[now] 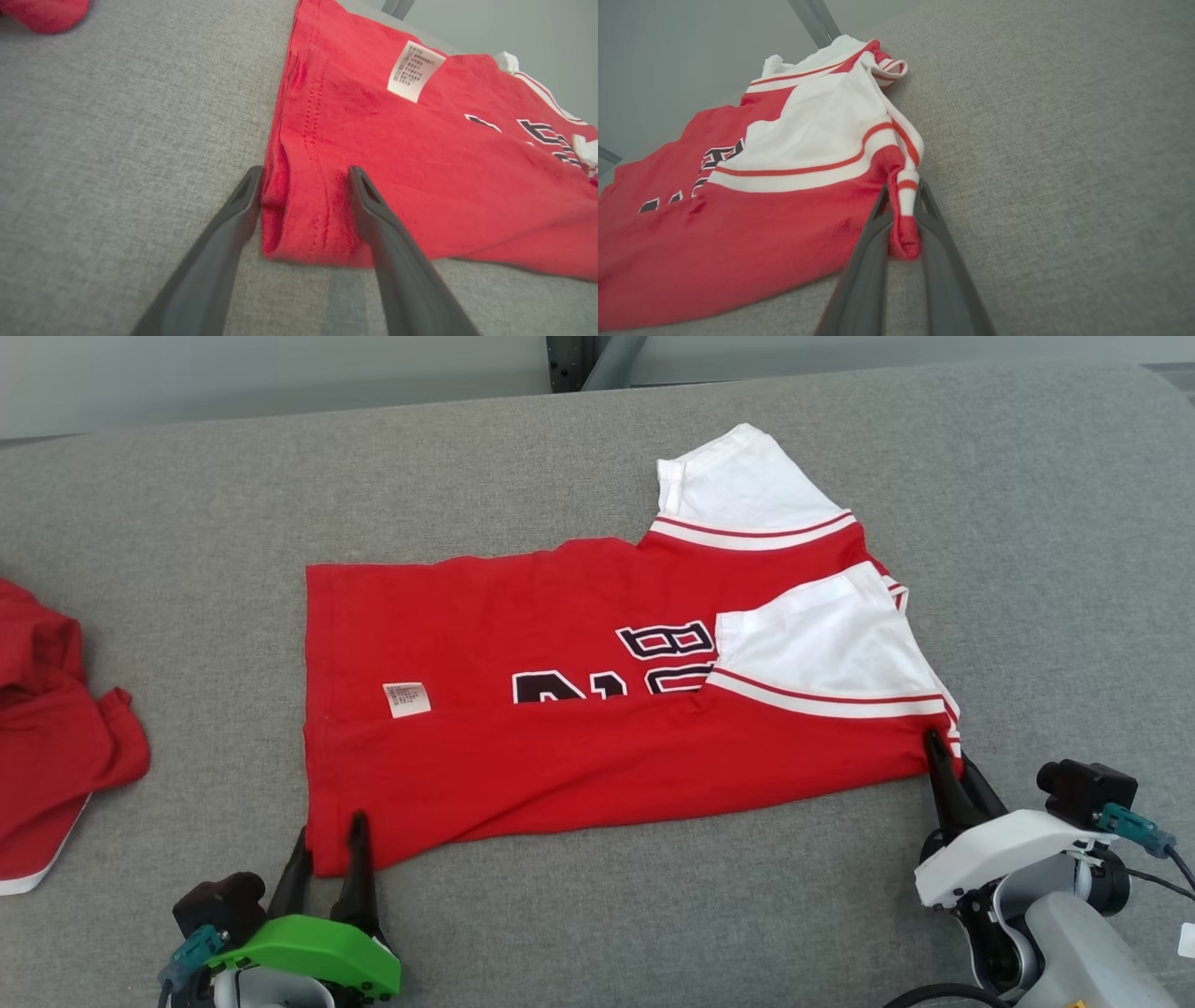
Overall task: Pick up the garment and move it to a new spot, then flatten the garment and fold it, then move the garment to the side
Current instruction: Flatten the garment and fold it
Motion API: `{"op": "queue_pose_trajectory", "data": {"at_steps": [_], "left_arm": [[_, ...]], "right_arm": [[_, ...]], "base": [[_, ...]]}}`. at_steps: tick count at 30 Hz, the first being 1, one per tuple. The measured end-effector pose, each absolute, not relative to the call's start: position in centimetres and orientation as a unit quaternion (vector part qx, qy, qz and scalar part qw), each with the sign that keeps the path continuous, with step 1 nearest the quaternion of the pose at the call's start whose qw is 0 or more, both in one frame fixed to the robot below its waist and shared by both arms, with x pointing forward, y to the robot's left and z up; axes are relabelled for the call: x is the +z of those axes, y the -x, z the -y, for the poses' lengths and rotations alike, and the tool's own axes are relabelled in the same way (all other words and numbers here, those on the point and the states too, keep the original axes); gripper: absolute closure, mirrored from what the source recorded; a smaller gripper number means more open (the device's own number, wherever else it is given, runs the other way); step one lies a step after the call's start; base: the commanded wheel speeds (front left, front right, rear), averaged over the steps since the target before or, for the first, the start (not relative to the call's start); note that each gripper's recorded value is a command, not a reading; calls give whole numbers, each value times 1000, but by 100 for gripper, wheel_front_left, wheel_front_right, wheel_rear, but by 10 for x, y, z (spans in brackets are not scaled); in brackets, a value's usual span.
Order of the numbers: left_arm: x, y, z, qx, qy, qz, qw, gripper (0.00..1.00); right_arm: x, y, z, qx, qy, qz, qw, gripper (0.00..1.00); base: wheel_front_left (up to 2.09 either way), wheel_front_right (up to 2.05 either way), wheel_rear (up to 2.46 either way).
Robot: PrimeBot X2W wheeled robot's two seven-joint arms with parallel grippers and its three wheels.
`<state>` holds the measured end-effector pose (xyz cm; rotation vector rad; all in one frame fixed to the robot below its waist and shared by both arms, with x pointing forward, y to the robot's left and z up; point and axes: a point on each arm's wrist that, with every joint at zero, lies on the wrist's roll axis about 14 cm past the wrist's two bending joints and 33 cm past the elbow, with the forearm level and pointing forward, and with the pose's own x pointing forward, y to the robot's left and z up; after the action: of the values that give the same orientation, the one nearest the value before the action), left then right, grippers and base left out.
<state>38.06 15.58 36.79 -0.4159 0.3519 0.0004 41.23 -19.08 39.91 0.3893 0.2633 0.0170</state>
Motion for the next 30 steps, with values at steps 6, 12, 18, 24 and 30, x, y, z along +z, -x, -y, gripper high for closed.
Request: {"op": "queue_pose_trajectory", "data": {"at_steps": [6, 12, 18, 24, 30], "left_arm": [[373, -384, -148, -8, 220, -167, 961, 100], [374, -368, -154, 1, 222, -168, 960, 100], [379, -349, -160, 7, 215, -163, 963, 100], [385, -335, -167, 12, 205, -154, 967, 100], [376, -315, -167, 9, 191, -171, 967, 100]], "right_arm": [[402, -412, 193, 7, -193, -126, 973, 100], [407, -401, 193, -1, -202, -121, 972, 100], [408, -375, 195, -11, -210, -121, 970, 100], [411, -353, 196, -12, -219, -117, 969, 100], [407, -332, 195, -10, -223, -123, 967, 100]], "base": [[0, 0, 0], [0, 0, 0], [0, 0, 0], [0, 0, 0], [0, 0, 0]]}}
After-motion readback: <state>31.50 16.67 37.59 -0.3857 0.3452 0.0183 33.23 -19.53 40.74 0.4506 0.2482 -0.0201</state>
